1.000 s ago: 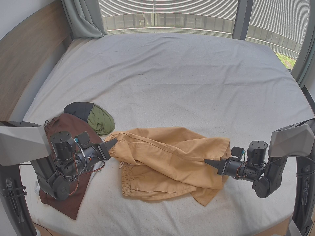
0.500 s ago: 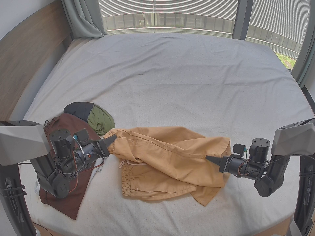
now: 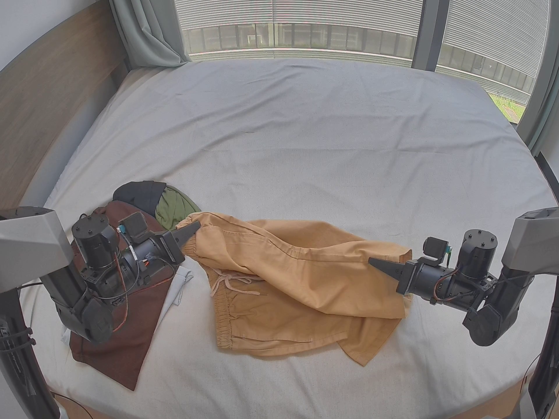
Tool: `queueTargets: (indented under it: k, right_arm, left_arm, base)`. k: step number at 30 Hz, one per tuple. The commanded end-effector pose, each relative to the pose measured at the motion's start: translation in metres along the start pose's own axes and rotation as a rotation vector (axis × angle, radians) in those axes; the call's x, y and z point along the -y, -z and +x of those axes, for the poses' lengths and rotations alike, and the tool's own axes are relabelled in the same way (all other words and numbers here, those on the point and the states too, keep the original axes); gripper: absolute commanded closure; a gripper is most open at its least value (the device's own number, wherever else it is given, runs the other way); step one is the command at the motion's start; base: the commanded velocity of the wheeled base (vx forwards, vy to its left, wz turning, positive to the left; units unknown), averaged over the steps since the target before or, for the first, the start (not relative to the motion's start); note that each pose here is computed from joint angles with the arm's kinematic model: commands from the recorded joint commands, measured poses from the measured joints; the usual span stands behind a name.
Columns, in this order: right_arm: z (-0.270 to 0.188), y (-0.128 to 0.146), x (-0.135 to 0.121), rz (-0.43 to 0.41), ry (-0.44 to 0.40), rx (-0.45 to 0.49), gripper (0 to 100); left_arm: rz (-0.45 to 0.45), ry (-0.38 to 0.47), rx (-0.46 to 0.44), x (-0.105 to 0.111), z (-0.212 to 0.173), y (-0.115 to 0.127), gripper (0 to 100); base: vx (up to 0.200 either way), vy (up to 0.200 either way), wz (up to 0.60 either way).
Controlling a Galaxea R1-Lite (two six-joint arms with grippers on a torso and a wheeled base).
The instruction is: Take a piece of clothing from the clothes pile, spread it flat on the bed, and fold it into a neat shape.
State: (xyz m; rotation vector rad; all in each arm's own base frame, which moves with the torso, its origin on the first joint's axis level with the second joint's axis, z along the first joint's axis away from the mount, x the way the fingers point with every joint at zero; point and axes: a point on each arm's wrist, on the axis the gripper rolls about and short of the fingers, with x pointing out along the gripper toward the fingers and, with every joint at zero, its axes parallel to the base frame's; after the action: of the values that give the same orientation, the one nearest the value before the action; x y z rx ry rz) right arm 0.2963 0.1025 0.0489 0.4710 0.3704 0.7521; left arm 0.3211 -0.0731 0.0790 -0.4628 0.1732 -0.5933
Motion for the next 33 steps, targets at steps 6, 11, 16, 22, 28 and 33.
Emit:
queueTargets:
  k: [6,11,16,22,28,33]
  right_arm:
    - [-0.007,-0.017,-0.016,-0.038,-0.037,0.056,100]
    - [-0.010,-0.024,-0.024,-0.053,-0.057,0.078,100]
    - [-0.013,-0.029,-0.030,-0.048,-0.069,0.096,100]
    - [-0.013,-0.031,-0.032,-0.049,-0.076,0.101,100]
    - [-0.014,-0.034,-0.036,-0.053,-0.089,0.112,100]
    - [-0.016,-0.039,-0.040,-0.043,-0.100,0.130,100]
  left_arm:
    - [0.022,0.030,0.031,0.007,-0.008,-0.014,100]
    - [0.048,0.041,0.040,0.011,-0.011,-0.018,100]
    - [0.061,0.049,0.060,0.011,-0.017,-0.027,100]
    - [0.075,0.084,0.062,0.009,-0.028,-0.038,100]
    - [0.085,0.088,0.080,0.009,-0.032,-0.045,100]
    - [0.089,0.091,0.086,0.010,-0.032,-0.046,100]
  base:
    - [0.000,0.000,0.00]
    - [0.000,0.000,0.00]
    - [0.000,0.000,0.00]
    - [0.000,0.000,0.00]
    - [0.000,0.000,0.00]
    - [0.000,0.000,0.00]
